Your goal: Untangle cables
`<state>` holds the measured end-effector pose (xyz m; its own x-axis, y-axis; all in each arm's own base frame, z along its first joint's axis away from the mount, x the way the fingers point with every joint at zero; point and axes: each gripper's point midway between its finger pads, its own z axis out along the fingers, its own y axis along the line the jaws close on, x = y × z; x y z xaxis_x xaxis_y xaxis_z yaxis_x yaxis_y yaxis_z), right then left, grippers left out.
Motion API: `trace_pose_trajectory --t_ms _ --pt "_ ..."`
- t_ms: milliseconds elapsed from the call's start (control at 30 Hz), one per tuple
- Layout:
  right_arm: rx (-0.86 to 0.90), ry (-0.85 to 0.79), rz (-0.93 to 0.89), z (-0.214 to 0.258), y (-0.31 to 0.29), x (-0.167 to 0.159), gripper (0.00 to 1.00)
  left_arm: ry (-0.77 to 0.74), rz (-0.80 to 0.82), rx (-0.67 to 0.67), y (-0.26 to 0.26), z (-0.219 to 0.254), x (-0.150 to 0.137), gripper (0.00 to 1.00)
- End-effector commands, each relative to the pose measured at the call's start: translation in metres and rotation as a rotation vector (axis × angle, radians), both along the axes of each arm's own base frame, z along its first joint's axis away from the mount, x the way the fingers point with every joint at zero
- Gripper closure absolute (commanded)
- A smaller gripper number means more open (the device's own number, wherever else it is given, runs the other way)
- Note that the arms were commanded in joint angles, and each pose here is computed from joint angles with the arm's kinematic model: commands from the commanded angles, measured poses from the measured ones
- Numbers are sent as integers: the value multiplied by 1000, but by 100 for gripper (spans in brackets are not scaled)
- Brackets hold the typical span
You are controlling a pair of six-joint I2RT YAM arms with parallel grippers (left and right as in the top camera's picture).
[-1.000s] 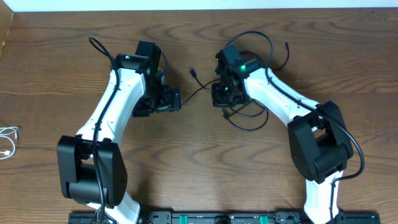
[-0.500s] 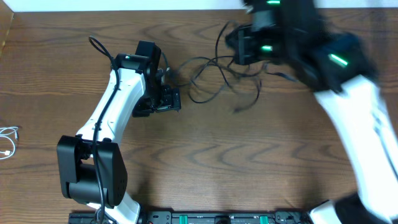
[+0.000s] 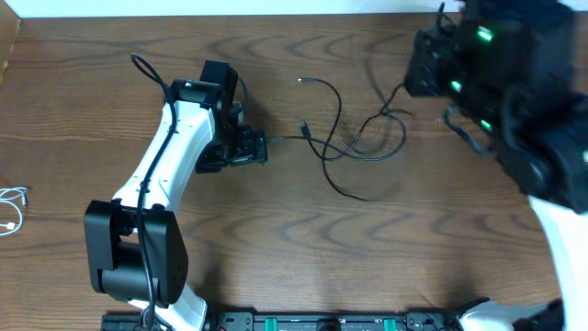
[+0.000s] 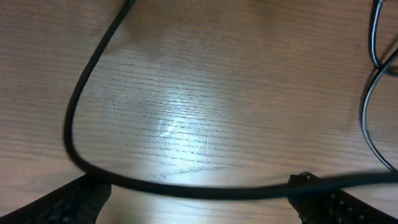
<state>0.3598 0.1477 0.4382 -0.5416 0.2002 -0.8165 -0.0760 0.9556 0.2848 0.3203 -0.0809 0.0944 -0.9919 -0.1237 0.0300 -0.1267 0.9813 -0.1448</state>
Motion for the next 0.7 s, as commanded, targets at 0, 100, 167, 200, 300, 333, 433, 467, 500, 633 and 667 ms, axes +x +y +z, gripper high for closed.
trace_pose_trajectory --t_ms 0,100,167,200,300,333,433,467,500,633,667 --pt "51 -73 -95 18 -10 11 99 13 -9 16 3 -4 -2 4" --pt "112 -217 -95 61 -12 11 99 13 -9 16 3 -4 -2 4" --pt "131 -329 -115 94 -23 7 99 13 -9 16 3 -4 -2 4" --pt "140 -372 -140 107 -31 4 99 13 -9 16 3 -4 -2 4" --pt "173 -468 -204 139 -55 -6 99 13 -9 16 3 -4 -2 4" --pt "179 -485 -218 146 -62 -9 99 13 -9 16 3 -4 -2 4" --pt "139 -509 -259 154 -82 -14 99 13 -9 15 3 -4 -2 4" --pt "113 -494 -290 149 -91 -13 99 13 -9 16 3 -4 -2 4" --pt "92 -470 -319 142 -99 -11 99 13 -9 16 3 -4 -2 4" --pt "-17 -272 -378 84 -113 6 99 13 -9 16 3 -4 -2 4" --pt "-15 -189 -352 60 -106 13 99 13 -9 16 3 -4 -2 4"
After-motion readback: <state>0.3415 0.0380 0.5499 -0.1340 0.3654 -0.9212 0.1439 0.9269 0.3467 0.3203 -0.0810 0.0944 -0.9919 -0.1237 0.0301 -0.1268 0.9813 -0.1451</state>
